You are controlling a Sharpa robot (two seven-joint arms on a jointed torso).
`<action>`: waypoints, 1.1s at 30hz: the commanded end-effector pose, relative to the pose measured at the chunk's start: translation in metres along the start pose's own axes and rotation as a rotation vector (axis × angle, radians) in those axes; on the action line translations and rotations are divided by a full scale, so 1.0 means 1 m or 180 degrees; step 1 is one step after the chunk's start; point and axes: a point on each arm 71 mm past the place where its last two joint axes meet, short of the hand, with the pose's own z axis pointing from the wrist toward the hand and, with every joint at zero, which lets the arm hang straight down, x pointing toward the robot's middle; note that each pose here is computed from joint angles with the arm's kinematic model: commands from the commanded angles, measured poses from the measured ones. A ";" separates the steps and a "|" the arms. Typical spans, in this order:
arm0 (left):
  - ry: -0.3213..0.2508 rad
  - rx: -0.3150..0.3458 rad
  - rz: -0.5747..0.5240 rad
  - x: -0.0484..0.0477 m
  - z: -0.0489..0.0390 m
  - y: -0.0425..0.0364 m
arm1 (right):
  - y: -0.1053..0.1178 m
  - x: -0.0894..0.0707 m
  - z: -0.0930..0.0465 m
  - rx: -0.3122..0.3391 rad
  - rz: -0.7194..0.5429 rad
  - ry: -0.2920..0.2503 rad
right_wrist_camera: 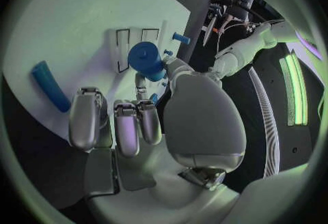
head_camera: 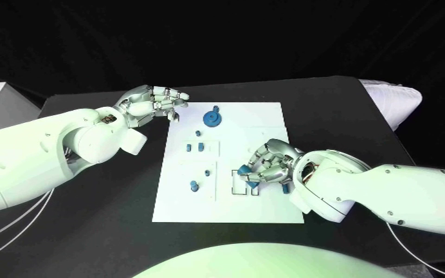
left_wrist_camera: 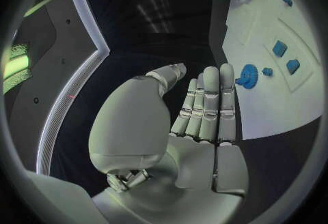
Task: Assemble the parts on the task board
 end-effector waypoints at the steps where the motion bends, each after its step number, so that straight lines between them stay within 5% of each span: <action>1: 0.0083 0.0015 -0.0003 0.0029 0.0003 -0.0005 | 0.001 0.000 0.002 -0.0008 -0.0195 -0.0160; 12: 0.0089 0.0011 -0.0004 0.0029 -0.0002 -0.0004 | 0.005 0.008 0.008 -0.0144 -0.0533 -0.0285; 33: 0.0093 -0.0008 -0.0005 0.0018 -0.0006 0.0002 | 0.010 0.020 0.006 -0.0277 -0.0649 -0.0122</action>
